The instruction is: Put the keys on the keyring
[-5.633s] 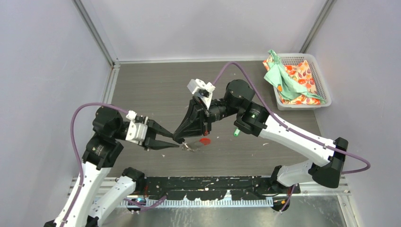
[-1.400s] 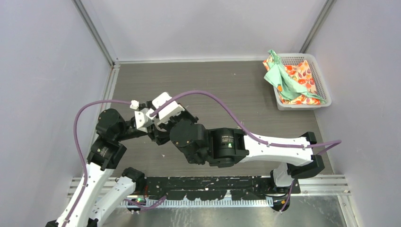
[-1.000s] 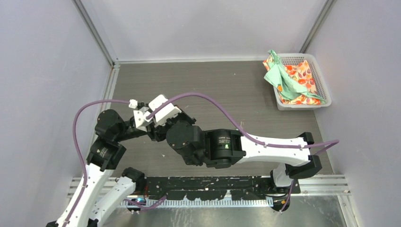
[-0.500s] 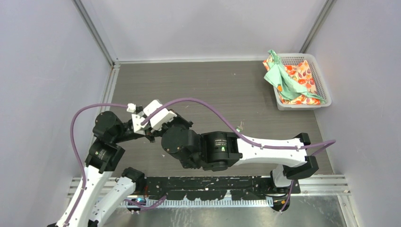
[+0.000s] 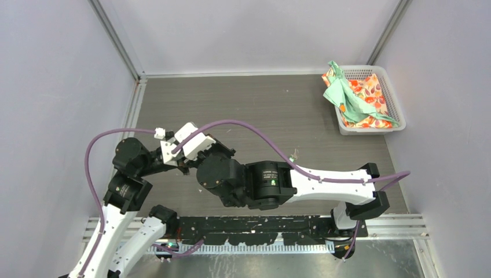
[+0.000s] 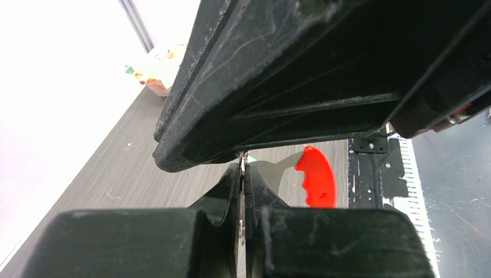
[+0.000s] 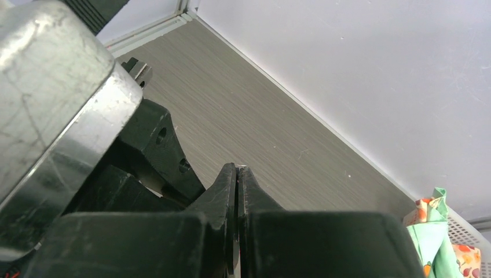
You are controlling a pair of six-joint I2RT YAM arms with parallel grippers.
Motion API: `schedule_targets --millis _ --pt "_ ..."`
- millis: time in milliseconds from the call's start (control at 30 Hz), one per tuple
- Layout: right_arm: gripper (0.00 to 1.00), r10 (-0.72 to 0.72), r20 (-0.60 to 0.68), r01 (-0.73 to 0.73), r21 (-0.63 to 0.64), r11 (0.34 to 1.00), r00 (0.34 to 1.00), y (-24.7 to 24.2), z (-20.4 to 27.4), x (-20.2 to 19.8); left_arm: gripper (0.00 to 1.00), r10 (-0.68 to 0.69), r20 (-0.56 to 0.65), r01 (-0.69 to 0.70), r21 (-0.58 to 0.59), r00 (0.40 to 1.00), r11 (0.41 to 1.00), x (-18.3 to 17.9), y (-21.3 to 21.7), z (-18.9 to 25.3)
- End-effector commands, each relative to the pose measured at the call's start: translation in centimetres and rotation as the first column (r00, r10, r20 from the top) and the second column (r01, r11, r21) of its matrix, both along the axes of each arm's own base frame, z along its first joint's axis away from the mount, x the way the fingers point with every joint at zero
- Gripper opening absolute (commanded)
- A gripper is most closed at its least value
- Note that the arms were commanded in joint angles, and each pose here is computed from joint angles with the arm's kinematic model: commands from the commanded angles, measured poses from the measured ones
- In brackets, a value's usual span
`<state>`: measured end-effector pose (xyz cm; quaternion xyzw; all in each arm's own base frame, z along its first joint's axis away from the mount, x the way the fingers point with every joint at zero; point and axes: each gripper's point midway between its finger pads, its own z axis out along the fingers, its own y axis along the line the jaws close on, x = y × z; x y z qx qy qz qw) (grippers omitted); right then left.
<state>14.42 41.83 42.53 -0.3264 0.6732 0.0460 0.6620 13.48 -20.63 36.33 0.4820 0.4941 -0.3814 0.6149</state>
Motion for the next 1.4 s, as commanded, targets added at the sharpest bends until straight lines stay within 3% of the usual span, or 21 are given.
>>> schedule_targets --millis 0,67,167,233,333,600,733,833,900,1133,1367 --pt "0.05 0.032 -0.026 -0.029 0.116 0.993 0.999 -0.2 2.7 -0.5 0.01 0.051 0.005 -0.051 -0.058 0.999 0.997 0.3 0.3 2.0" --pt "0.09 0.059 -0.039 -0.053 0.125 0.991 0.998 -0.2 2.7 -0.8 0.00 0.061 -0.007 -0.061 -0.080 0.998 0.995 0.4 0.4 2.5" --pt "0.26 0.109 -0.055 -0.102 0.120 0.988 0.993 -0.2 2.6 -1.3 0.00 0.050 -0.062 -0.056 -0.098 0.997 0.994 0.2 0.2 2.9" --pt "0.29 0.137 -0.066 -0.128 0.125 0.984 0.988 -0.4 2.6 -1.6 0.00 0.030 -0.064 -0.036 -0.100 0.998 0.994 -0.2 0.1 3.1" --pt "0.45 0.191 -0.088 -0.176 0.150 0.973 0.978 -1.0 3.1 -2.2 0.00 0.010 -0.069 -0.016 -0.097 0.998 0.995 -0.5 0.0 3.2" --pt "0.62 0.372 -0.176 -0.330 0.228 0.916 0.912 -4.6 5.1 -3.8 0.00 -0.007 -0.065 0.001 -0.094 0.998 0.996 -0.8 -0.1 3.3" --pt "0.63 0.430 -0.228 -0.355 0.308 0.883 0.873 -8.5 5.7 -3.5 0.00 -0.028 -0.062 0.022 -0.098 0.998 0.995 -1.3 -0.1 3.8" --pt "0.49 0.476 -0.250 -0.369 0.374 0.851 0.843 -11.0 5.3 -3.2 0.00 -0.034 -0.061 0.027 -0.104 0.998 0.994 -1.5 -0.1 4.3" --pt "0.47 0.541 -0.239 -0.422 0.408 0.810 0.807 -11.4 4.8 -4.0 0.00 -0.032 -0.062 0.025 -0.111 0.998 0.994 -1.5 -0.1 4.6" --pt "0.44 0.711 -0.252 -0.584 0.427 0.690 0.657 -8.2 1.8 -6.7 0.00 -0.045 -0.070 0.035 -0.127 0.997 0.991 -1.5 -0.3 5.6" --pt "0.49 0.805 -0.260 -0.628 0.516 0.583 0.533 -5.7 1.4 -5.6 0.00 -0.066 -0.052 0.058 -0.133 0.996 0.989 -2.0 -0.3 6.1"
